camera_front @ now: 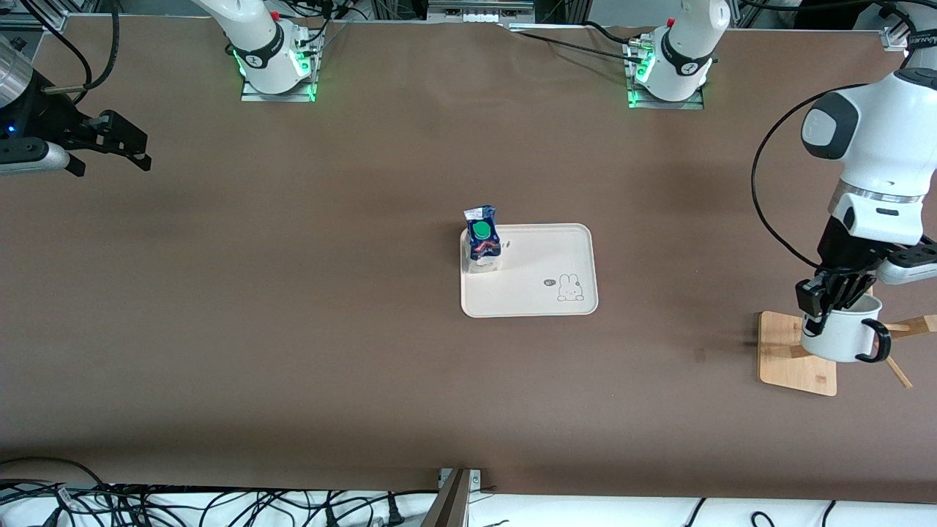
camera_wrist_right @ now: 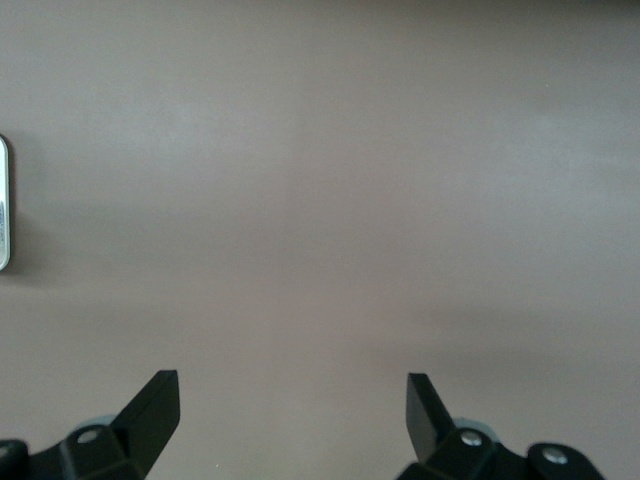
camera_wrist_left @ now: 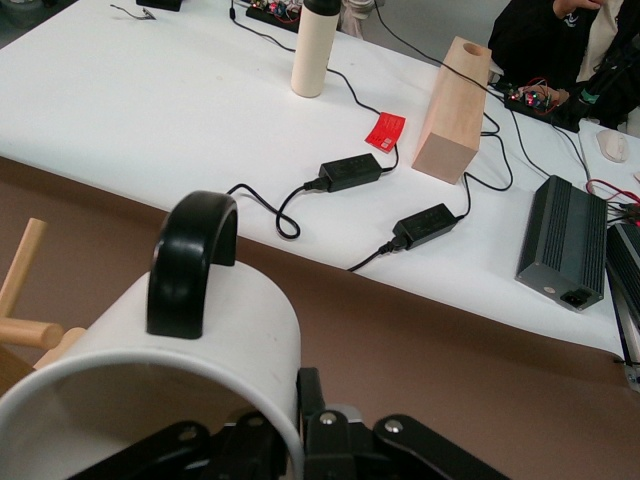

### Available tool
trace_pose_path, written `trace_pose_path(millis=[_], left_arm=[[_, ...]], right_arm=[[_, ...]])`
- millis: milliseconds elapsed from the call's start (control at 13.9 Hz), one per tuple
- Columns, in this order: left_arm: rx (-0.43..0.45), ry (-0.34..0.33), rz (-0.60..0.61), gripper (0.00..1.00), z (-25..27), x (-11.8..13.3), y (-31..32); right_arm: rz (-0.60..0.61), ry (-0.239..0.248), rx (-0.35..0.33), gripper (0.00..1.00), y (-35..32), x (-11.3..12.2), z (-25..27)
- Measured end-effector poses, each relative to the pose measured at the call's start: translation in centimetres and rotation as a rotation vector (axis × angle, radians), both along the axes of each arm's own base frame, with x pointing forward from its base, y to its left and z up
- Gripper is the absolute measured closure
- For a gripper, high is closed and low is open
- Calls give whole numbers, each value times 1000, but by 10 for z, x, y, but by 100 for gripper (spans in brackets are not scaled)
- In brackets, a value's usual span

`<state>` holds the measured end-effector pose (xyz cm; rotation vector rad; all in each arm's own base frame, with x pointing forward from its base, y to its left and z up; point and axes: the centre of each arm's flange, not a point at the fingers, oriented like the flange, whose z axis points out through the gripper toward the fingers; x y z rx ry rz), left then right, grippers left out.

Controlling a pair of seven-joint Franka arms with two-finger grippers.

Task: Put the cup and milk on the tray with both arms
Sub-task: 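Grasp the white mug by its rim with the left gripper, then lift the mug off the stand and carry it toward the tray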

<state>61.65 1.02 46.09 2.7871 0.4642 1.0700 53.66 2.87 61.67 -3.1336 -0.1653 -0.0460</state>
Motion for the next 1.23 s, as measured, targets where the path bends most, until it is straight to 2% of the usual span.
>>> trace_pose_path(millis=[216,361,577,721,865,1082,1226], left_arm=[[23,59,-95,94,5,-5,-42],[41,178,-154,94,19,-13,-75],[69,413,-204,94,64,-23,-105],[77,505,-224,94,84,-26,-116],[86,582,-260,94,77,-32,-135],[133,791,-370,94,43,-61,-192],[158,877,-437,94,17,-77,-236]], right_arm=[[0,0,0,0,0,0,0],[0,0,0,0,0,0,0],[0,0,0,0,0,0,0],[0,0,0,0,0,0,0],[0,0,0,0,0,0,0],[0,1,0,0,0,0,0],[0,0,0,0,0,0,0]])
